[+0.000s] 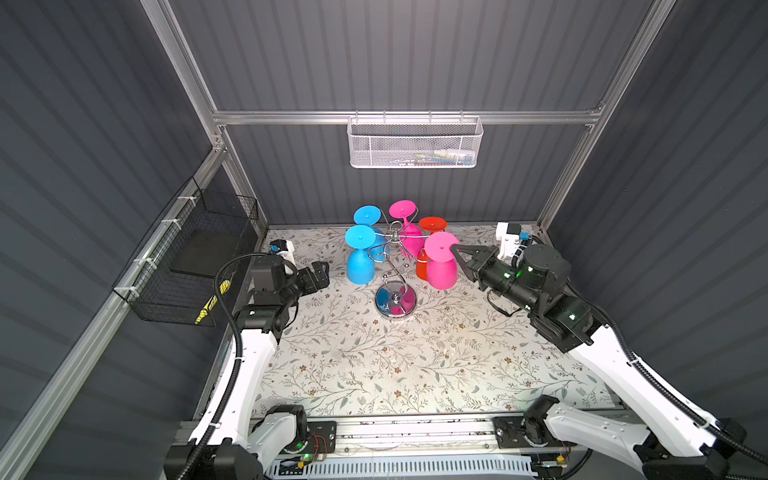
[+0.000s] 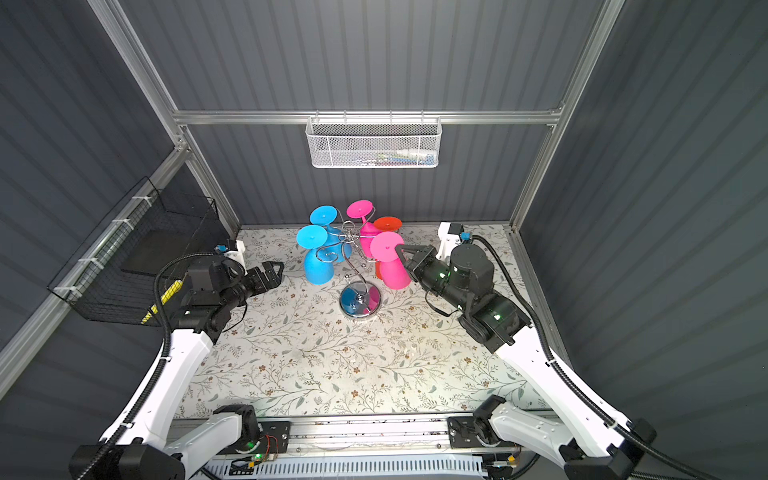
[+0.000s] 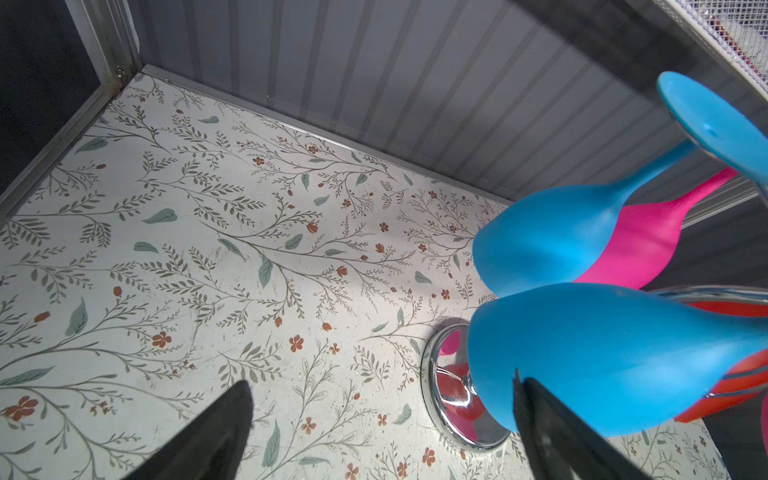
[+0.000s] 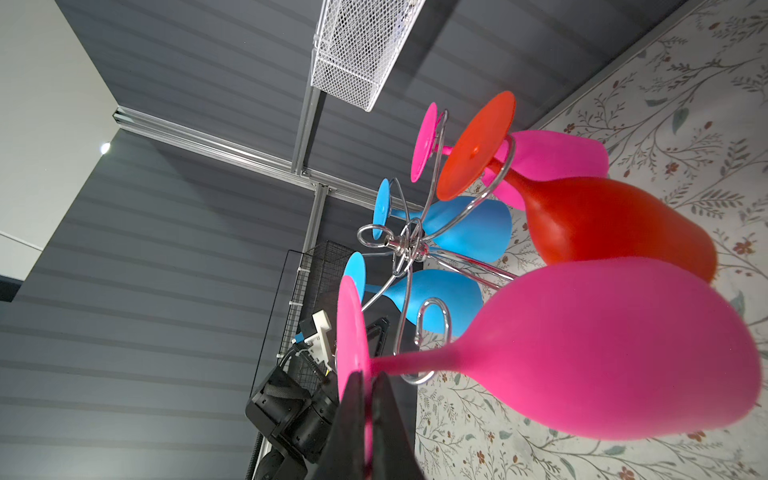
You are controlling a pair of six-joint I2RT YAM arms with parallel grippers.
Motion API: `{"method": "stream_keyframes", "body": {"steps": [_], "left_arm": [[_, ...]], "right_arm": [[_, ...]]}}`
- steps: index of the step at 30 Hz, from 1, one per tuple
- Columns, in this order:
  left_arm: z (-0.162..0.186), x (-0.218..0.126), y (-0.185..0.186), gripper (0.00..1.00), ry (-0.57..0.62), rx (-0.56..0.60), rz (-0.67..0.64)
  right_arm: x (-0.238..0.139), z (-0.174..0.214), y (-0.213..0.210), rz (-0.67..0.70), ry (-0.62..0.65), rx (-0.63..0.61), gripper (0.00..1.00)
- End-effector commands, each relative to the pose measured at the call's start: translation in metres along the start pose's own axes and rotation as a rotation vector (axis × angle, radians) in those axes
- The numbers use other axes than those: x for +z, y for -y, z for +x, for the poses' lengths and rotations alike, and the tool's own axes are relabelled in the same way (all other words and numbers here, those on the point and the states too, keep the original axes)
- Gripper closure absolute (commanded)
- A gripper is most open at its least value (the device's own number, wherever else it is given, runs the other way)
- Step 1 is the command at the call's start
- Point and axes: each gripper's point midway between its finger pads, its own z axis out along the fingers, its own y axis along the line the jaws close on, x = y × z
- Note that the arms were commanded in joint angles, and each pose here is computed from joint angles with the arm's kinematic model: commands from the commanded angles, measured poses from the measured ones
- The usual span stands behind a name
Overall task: Take the wine glass off the wine glass rack
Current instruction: 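Lift the pink glass up away from the rack with the right gripper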
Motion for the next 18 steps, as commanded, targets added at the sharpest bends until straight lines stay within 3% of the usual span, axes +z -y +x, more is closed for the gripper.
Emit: {"method": "stream_keyframes", "body": {"steps": [1, 11, 14, 18], "left_arm": [[-0.015, -0.011, 0.007, 0.00, 0.025, 0.002, -0.003], [-0.055, -0.038, 0.023, 0.00, 0.111, -0.013, 0.003], [-0.076, -0.048, 0.037, 0.00, 0.152, -0.032, 0.048], [-0.108, -0.058, 0.070, 0.00, 0.174, -0.031, 0.173]], "right_arm": [[-0.016, -0.006, 0.005, 0.013, 0.029, -0.013, 1.00], [-0.047, -0.029, -0.001, 0.009, 0.074, -0.050, 1.00], [-0.058, -0.042, -0.017, 0.010, 0.097, -0.166, 1.00], [-0.069, -0.063, -0.069, -0.063, 0.119, -0.420, 1.00]]}}
